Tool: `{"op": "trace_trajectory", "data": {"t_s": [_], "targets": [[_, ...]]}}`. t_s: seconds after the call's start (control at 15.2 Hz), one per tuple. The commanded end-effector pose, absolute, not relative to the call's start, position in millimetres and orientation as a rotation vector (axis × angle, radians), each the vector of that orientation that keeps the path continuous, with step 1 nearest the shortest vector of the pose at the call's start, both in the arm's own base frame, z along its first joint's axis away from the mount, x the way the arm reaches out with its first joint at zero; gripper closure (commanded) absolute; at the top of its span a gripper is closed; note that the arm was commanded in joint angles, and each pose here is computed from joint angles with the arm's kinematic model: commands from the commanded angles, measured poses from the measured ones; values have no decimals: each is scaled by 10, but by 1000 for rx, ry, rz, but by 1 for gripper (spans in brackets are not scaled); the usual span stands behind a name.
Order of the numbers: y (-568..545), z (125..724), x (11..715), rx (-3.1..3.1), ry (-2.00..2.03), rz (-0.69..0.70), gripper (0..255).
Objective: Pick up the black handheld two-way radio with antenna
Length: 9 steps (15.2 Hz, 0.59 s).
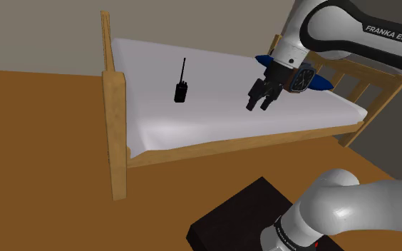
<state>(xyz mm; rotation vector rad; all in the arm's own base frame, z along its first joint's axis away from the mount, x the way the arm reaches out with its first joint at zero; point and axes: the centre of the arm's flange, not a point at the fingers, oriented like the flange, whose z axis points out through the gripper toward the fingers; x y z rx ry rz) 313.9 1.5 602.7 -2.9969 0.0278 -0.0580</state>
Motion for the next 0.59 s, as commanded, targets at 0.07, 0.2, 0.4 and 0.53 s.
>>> {"op": "trace_trajectory", "data": {"t_s": [0.07,0.2,0.4,0.53], "targets": [[8,5994,3249,-2993,-10,-78,0],[3,5931,3470,-2985,-84,-119,0],[16,5850,3805,-2967,-196,-180,0],[39,5805,4029,-2953,-270,-220,0]]}}
